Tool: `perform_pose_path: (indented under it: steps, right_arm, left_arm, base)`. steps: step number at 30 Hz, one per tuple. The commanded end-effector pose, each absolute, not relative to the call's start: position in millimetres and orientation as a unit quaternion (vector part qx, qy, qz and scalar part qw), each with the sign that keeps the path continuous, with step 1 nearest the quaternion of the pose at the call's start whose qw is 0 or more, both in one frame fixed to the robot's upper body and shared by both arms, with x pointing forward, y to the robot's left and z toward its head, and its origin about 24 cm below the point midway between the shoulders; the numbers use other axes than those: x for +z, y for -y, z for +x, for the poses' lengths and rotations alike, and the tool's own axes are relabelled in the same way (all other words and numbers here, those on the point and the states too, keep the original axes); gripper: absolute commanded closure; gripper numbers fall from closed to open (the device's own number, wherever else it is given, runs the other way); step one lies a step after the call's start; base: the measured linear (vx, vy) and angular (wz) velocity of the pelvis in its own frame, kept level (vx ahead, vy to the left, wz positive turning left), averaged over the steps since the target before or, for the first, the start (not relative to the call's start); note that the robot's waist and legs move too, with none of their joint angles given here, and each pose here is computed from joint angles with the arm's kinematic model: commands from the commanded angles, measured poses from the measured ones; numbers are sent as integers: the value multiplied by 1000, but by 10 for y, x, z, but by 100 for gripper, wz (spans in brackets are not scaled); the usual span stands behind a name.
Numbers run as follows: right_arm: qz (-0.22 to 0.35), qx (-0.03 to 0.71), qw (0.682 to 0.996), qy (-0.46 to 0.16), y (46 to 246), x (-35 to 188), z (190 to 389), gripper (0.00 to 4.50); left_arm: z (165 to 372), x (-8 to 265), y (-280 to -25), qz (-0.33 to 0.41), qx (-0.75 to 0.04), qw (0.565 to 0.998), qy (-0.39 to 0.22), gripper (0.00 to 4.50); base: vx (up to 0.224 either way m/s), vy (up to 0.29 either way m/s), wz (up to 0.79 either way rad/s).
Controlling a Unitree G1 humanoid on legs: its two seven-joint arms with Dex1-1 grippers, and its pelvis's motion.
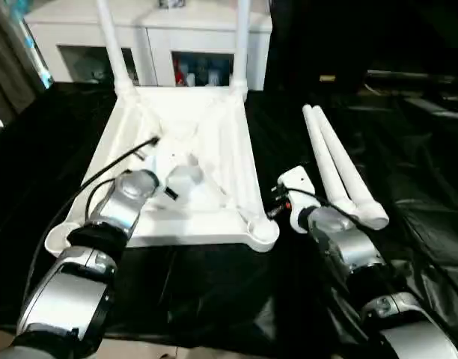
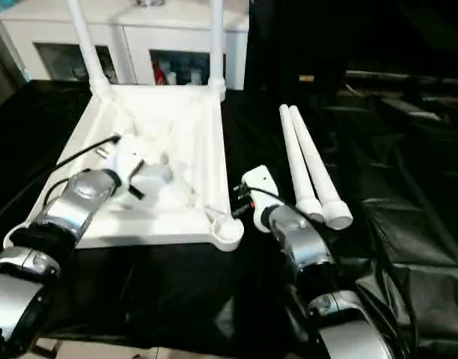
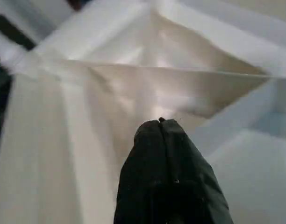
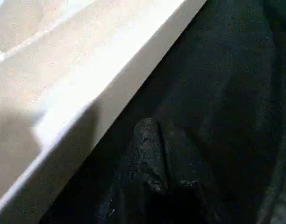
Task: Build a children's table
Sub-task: Rotate table base
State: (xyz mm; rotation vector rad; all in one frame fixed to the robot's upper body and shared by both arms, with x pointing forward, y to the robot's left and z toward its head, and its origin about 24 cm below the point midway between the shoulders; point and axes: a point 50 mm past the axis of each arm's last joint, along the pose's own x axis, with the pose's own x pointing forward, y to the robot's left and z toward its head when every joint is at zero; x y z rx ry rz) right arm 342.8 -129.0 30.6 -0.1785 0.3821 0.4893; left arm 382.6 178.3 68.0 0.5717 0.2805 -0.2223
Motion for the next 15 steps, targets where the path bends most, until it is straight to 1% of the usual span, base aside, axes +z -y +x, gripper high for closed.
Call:
perform_pose_path:
  steps: [1,2,5,6,8,9,10,12,13,15]
  right_arm:
    - [-86,213,958,-171,1372,387,3453,449]
    - [-87,198,963,-162,1406,429,3468,449]
    - [-103,153,974,-134,1526,625,3498,449]
    - [-70,163,975,-135,1555,705,3490,449]
    - [-35,169,976,-133,1590,777,3485,449]
    - [-29,162,977,-133,1624,814,3489,433]
    - [-41,140,979,-139,1689,852,3507,423]
    - [-43,135,980,-142,1705,861,3511,413]
    - [-48,120,981,-147,1747,878,3527,404]
    - [-46,84,983,-157,1836,941,3567,382]
  left_arm:
    - [3868,757,-1753,286,-103,946,-112,450]
    - [3864,761,-1749,287,-107,946,-106,450]
    - [3825,807,-1683,244,-150,955,-76,450]
    - [3771,845,-1608,214,-188,957,-54,450]
    - [3699,878,-1535,181,-220,958,-37,450]
    - [3650,898,-1495,160,-236,958,-29,450]
    - [3556,936,-1437,121,-260,958,-23,450]
    - [3527,948,-1422,110,-268,957,-22,416]
    - [3472,964,-1397,98,-281,954,-25,408]
    - [3309,1004,-1319,83,-330,939,-37,405]
  base:
    - [0,0,0]
    - [0,0,0]
    - [0,0,0]
    - [0,0,0]
    - [0,0,0]
    - [0,0,0]
    - [0,0,0]
    - [0,0,0]
    - [0,0,0]
    - [0,0,0]
